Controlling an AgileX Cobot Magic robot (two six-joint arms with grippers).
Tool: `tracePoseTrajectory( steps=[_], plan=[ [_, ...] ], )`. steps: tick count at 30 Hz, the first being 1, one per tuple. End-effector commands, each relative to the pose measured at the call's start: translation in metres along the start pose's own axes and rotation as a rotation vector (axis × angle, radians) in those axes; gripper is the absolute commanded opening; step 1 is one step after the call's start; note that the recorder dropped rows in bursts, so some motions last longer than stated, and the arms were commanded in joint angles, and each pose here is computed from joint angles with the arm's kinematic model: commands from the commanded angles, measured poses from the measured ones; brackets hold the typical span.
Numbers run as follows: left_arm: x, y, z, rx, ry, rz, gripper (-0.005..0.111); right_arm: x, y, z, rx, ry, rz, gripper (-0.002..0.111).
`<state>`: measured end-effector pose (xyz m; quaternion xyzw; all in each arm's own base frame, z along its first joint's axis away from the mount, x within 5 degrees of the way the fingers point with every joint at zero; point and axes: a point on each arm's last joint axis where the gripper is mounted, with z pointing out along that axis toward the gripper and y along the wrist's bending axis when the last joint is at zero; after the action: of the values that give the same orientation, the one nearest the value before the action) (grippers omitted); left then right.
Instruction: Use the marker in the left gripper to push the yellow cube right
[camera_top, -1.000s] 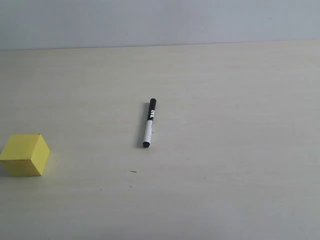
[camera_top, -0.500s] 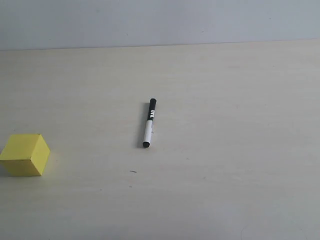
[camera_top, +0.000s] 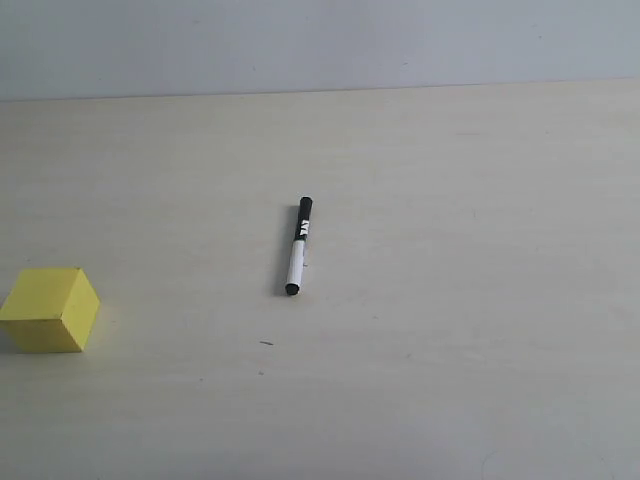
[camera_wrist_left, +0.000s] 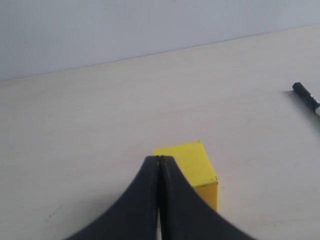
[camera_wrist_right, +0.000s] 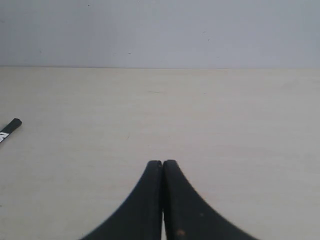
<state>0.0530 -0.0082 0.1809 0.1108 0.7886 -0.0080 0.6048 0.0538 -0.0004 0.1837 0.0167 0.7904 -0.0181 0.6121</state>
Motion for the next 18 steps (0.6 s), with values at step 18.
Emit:
tracePoseTrajectory(
  steps=[18],
  plan=[
    [-0.037, 0.006, -0.008, 0.097, -0.424, -0.758, 0.0, 0.001, 0.0, 0.0, 0.006, -0.003, 0.003, 0.0]
  ],
)
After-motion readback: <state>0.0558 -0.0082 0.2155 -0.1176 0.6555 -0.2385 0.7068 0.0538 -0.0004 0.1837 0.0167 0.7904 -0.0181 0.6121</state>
